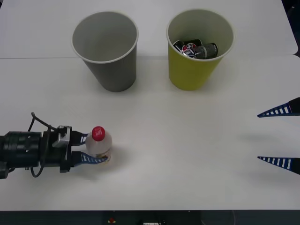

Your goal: Put the can into the green bin and the plastic bottle into the gray bin

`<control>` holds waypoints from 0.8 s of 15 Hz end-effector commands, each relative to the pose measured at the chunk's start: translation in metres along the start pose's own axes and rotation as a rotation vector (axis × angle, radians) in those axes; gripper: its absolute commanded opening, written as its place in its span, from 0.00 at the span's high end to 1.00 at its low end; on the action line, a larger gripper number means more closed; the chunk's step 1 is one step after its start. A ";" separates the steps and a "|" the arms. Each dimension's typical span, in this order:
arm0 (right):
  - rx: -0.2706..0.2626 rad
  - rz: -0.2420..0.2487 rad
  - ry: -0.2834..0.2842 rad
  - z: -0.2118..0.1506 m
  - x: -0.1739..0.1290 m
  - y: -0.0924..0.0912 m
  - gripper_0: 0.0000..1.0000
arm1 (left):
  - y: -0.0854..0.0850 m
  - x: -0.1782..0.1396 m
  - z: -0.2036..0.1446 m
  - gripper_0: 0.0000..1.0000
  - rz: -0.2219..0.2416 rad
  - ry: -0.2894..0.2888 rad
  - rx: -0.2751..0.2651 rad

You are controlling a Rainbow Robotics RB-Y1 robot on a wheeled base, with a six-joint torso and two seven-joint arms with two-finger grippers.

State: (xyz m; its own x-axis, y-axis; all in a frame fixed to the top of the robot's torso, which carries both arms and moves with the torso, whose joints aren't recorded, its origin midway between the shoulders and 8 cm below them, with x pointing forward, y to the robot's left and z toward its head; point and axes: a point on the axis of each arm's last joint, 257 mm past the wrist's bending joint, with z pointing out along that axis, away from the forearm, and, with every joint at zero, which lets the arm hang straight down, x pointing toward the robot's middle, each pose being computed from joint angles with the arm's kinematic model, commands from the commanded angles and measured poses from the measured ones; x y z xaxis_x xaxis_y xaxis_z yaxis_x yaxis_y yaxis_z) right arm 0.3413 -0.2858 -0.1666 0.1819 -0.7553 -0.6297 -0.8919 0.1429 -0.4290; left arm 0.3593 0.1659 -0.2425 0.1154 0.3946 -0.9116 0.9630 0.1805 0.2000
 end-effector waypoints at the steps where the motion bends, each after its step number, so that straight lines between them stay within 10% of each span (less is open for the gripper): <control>1: 0.000 0.000 0.000 0.000 0.000 0.000 0.00 | 0.005 -0.019 -0.015 1.00 -0.051 0.030 -0.045; 12: 0.000 0.000 0.000 0.000 0.000 0.000 0.00 | 0.041 -0.094 -0.072 1.00 -0.331 0.189 -0.313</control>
State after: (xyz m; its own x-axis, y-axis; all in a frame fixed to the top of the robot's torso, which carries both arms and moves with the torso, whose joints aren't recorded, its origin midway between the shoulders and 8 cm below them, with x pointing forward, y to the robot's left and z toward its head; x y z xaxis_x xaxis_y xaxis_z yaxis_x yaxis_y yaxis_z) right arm 0.3413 -0.2858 -0.1666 0.1819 -0.7552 -0.6297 -0.8919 0.1429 -0.4290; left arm 0.3709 0.2006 -0.1282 -0.2345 0.4293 -0.8722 0.8318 0.5530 0.0485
